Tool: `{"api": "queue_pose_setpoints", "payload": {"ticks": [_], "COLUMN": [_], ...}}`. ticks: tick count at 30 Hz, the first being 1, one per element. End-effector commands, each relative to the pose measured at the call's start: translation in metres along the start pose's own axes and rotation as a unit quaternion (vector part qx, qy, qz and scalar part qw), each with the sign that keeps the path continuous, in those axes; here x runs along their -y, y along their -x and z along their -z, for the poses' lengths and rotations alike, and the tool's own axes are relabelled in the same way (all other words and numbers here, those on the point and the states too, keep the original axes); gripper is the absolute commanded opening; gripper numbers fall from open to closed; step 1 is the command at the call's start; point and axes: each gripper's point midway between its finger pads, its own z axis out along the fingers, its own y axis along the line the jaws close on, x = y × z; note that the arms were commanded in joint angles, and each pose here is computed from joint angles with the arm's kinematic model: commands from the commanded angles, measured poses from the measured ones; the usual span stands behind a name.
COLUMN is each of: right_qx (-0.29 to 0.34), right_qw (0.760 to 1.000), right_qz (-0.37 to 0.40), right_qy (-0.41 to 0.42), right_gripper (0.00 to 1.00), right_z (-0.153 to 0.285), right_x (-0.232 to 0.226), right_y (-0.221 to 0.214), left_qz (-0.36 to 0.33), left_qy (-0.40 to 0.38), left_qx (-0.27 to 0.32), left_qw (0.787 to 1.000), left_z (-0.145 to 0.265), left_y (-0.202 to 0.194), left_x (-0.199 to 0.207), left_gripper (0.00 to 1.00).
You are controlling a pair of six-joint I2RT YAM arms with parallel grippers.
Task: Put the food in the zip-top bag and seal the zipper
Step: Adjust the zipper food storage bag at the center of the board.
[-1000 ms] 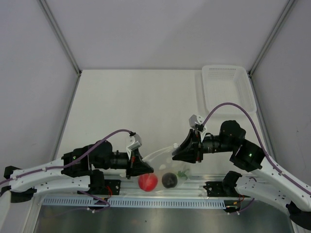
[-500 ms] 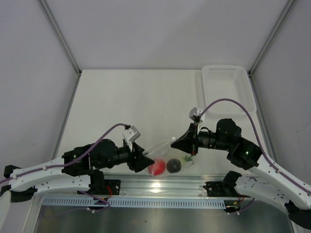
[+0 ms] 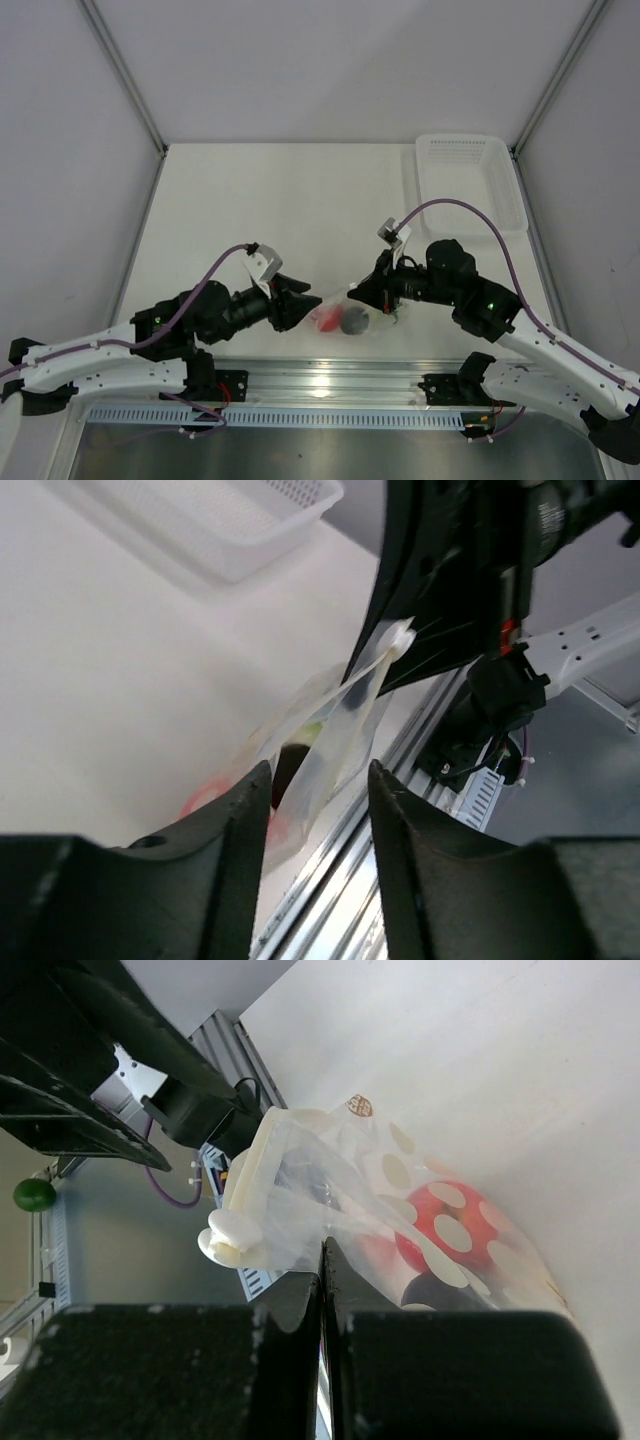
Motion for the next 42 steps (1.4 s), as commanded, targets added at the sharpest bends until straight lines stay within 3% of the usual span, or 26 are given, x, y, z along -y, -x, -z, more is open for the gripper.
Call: {"api": "queue_pose_setpoints", "payload": {"ticks": [1, 14, 17, 18, 19, 22, 26, 29, 32, 34, 35, 38, 42], "right_qx": [0.003, 0.006, 0.009, 0.009, 0.011, 0.01, 0.009, 0.008, 0.006, 0.001, -0.005, -0.011, -0.022], "right_qw": [1.0, 0.998, 0.998, 0.998, 0.998, 0.997, 0.997, 0.996, 0.995, 0.995, 0.995, 0.994, 0.994], "right_qz": [0.001, -0.006, -0.007, -0.006, -0.006, -0.008, -0.008, -0.008, -0.003, 0.002, 0.003, 0.011, 0.017], "right_qy": [0.023, 0.055, 0.062, 0.064, 0.07, 0.077, 0.083, 0.084, 0.097, 0.103, 0.102, 0.109, 0.109], "right_gripper": [0.0, 0.0, 0.0, 0.0, 0.0, 0.0, 0.0, 0.0, 0.0, 0.0, 0.0, 0.0, 0.0], "right_z": [0.0, 0.006, 0.009, 0.01, 0.011, 0.013, 0.015, 0.017, 0.02, 0.022, 0.023, 0.025, 0.027], "right_x": [-0.01, -0.031, -0.035, -0.037, -0.04, -0.043, -0.047, -0.049, -0.054, -0.057, -0.056, -0.058, -0.059], "right_y": [0.005, 0.009, 0.013, 0.014, 0.016, 0.017, 0.018, 0.019, 0.019, 0.017, 0.014, 0.013, 0.011], "left_qz": [-0.05, -0.117, -0.121, -0.123, -0.125, -0.127, -0.129, -0.13, -0.125, -0.124, -0.123, -0.118, -0.108], "left_qy": [-0.08, -0.159, -0.155, -0.155, -0.155, -0.145, -0.125, -0.117, -0.119, -0.128, -0.129, -0.126, -0.133], "left_qx": [0.078, 0.076, 0.064, 0.062, 0.056, 0.044, 0.012, -0.018, -0.027, -0.024, -0.02, -0.016, -0.013], "left_qw": [0.992, 0.977, 0.978, 0.978, 0.978, 0.98, 0.984, 0.984, 0.985, 0.984, 0.984, 0.985, 0.985], "left_z": [-0.005, -0.021, -0.021, -0.021, -0.021, -0.024, -0.031, -0.036, -0.037, -0.037, -0.035, -0.032, -0.027], "left_y": [0.049, 0.054, 0.048, 0.047, 0.04, 0.026, 0.009, -0.009, -0.016, -0.017, -0.015, -0.015, -0.016], "left_x": [0.035, 0.07, 0.067, 0.066, 0.064, 0.057, 0.049, 0.043, 0.043, 0.045, 0.046, 0.043, 0.043], "left_gripper": [0.44, 0.24, 0.37, 0.51, 0.57, 0.64, 0.66, 0.62, 0.51, 0.33, 0.16, 0.01, 0.01]}}
